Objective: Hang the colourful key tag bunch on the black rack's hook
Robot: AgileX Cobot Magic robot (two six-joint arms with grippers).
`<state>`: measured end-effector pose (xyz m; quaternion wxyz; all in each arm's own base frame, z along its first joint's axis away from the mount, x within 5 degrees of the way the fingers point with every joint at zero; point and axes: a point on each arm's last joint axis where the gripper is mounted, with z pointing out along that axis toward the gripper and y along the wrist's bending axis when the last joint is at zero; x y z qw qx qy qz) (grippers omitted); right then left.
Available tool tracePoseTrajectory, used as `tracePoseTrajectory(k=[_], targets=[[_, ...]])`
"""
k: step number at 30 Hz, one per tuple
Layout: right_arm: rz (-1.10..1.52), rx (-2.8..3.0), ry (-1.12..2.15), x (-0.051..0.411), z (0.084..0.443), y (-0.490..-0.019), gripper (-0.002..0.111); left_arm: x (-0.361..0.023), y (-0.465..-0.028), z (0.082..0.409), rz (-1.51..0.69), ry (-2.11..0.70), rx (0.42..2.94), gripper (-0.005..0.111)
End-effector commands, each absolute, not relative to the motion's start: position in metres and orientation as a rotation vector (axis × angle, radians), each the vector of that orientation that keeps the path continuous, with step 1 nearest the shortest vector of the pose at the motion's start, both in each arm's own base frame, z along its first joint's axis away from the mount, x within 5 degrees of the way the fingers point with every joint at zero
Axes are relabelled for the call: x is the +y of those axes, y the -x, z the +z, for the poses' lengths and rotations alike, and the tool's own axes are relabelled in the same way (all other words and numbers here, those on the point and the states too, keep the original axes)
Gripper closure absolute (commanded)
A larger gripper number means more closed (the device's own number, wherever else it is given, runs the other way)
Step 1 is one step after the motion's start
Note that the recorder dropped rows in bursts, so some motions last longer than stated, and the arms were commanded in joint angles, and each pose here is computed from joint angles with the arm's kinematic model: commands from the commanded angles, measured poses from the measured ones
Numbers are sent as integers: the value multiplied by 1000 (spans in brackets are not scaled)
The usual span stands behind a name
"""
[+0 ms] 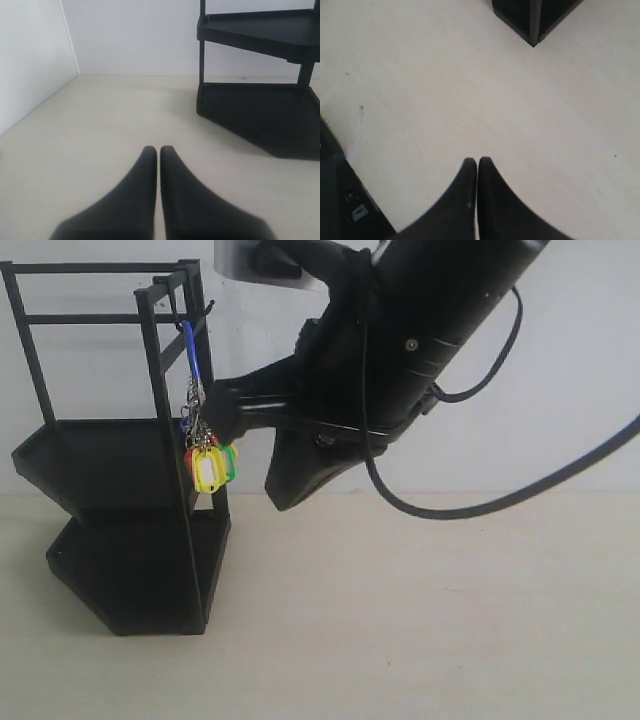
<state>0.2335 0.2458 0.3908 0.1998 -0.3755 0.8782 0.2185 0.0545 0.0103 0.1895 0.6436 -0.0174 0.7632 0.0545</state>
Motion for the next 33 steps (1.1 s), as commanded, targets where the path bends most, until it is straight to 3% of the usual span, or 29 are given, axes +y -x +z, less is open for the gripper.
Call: tracePoseTrajectory(k=[1, 20, 33], targets=[[617, 2542, 958, 236, 388, -222, 108, 10, -55, 190, 118, 42, 1736, 102], [436, 3019, 1016, 171, 257, -150, 108, 10, -55, 190, 118, 42, 1736, 102], [380, 2997, 1028, 168, 250, -151, 108, 10, -55, 191, 117, 41, 1732, 102]])
